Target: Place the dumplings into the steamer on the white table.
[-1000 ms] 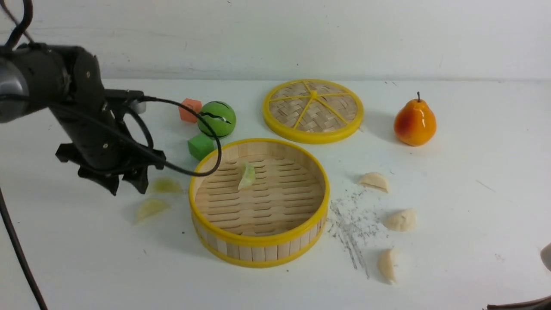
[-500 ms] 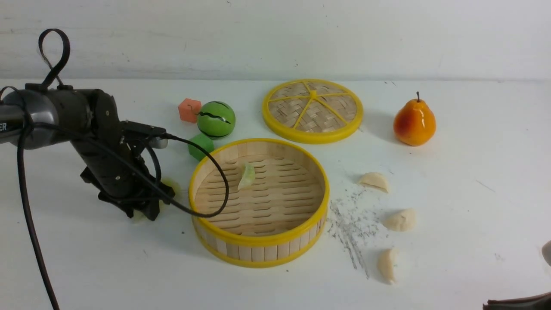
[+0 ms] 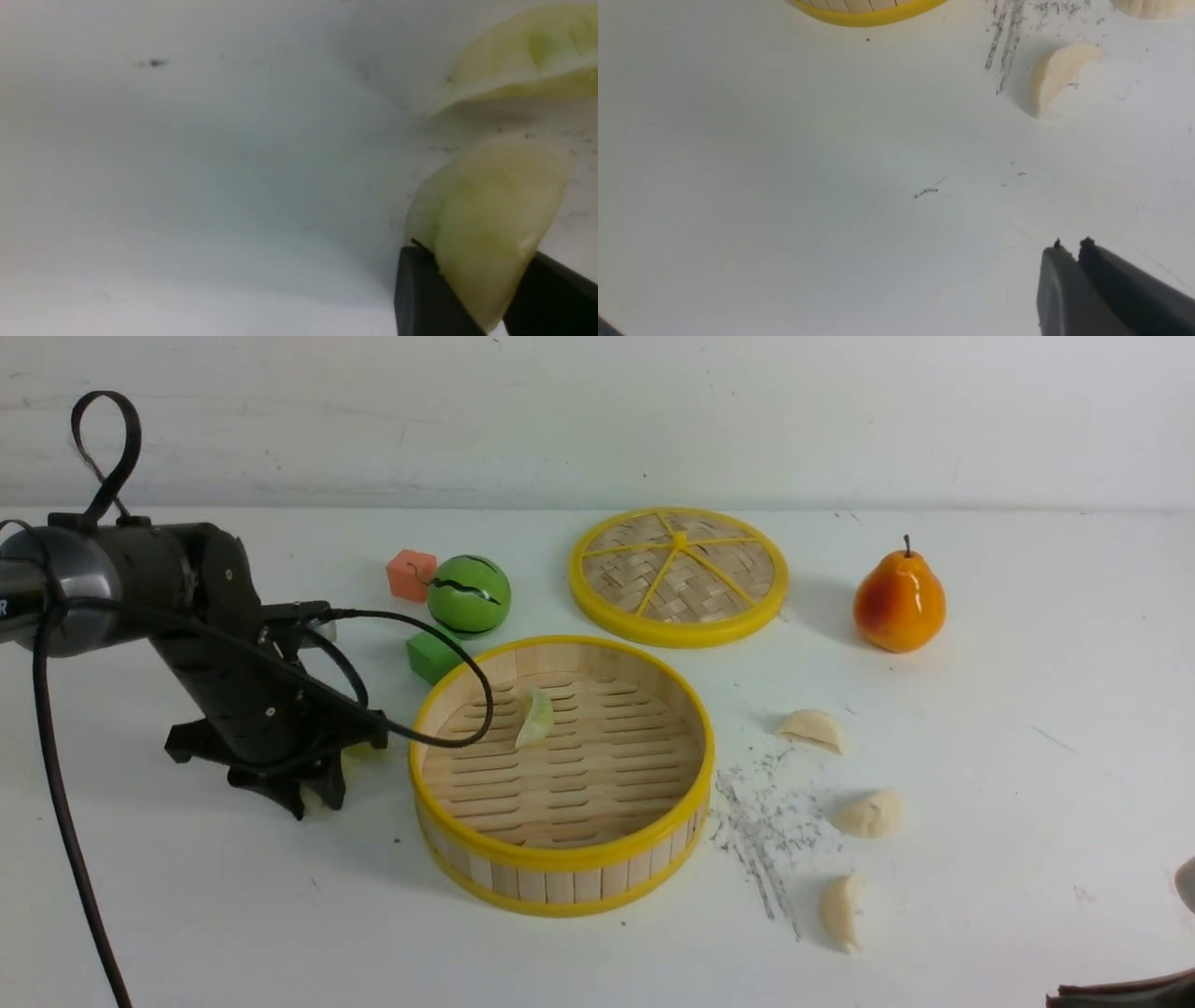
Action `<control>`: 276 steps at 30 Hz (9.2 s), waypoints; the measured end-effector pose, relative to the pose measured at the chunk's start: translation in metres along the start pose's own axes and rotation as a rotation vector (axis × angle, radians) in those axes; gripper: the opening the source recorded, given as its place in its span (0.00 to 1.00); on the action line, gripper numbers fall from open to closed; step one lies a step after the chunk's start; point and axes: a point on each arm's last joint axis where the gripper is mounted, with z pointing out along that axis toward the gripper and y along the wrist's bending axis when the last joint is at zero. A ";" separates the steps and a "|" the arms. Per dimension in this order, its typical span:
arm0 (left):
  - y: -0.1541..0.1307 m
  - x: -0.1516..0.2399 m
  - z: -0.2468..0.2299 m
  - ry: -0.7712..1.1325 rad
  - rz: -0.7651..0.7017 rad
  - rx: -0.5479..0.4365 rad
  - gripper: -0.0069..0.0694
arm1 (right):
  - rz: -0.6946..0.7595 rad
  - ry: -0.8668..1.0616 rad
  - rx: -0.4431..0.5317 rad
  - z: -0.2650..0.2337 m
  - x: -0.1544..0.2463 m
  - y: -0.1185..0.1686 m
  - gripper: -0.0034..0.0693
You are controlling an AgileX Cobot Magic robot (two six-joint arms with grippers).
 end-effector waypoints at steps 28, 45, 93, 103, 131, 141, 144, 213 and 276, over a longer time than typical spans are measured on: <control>-0.194 -0.005 -0.008 -0.234 0.053 0.115 0.36 | 0.000 0.001 -0.001 0.000 0.000 0.000 0.15; -0.199 -0.012 -0.010 -0.274 -0.001 0.144 0.53 | 0.006 0.010 -0.013 0.000 0.001 0.001 0.15; -0.025 -0.023 -0.001 -0.256 -0.680 0.011 0.57 | 0.009 0.010 -0.016 0.000 0.001 0.001 0.18; -0.024 -0.024 0.001 -0.258 -0.618 -0.014 0.57 | 0.009 0.010 -0.016 0.000 0.001 0.001 0.18; -0.030 -0.046 -0.025 -0.284 0.044 -0.092 0.50 | 0.011 -0.002 -0.009 0.000 0.000 0.001 0.19; -0.023 -0.045 0.006 -0.234 -0.059 -0.142 0.11 | 0.011 0.010 -0.018 0.000 0.001 0.002 0.20; -0.019 -0.040 0.005 -0.187 -0.126 -0.187 0.07 | 0.011 0.014 -0.020 0.000 0.001 0.002 0.20; -0.119 -0.022 -0.053 -0.212 0.104 0.080 0.35 | 0.008 -0.004 0.014 0.003 0.004 -0.002 0.24; 0.003 0.262 -0.272 -1.148 0.202 0.311 0.07 | -0.123 0.039 0.413 -0.054 0.000 -0.016 0.04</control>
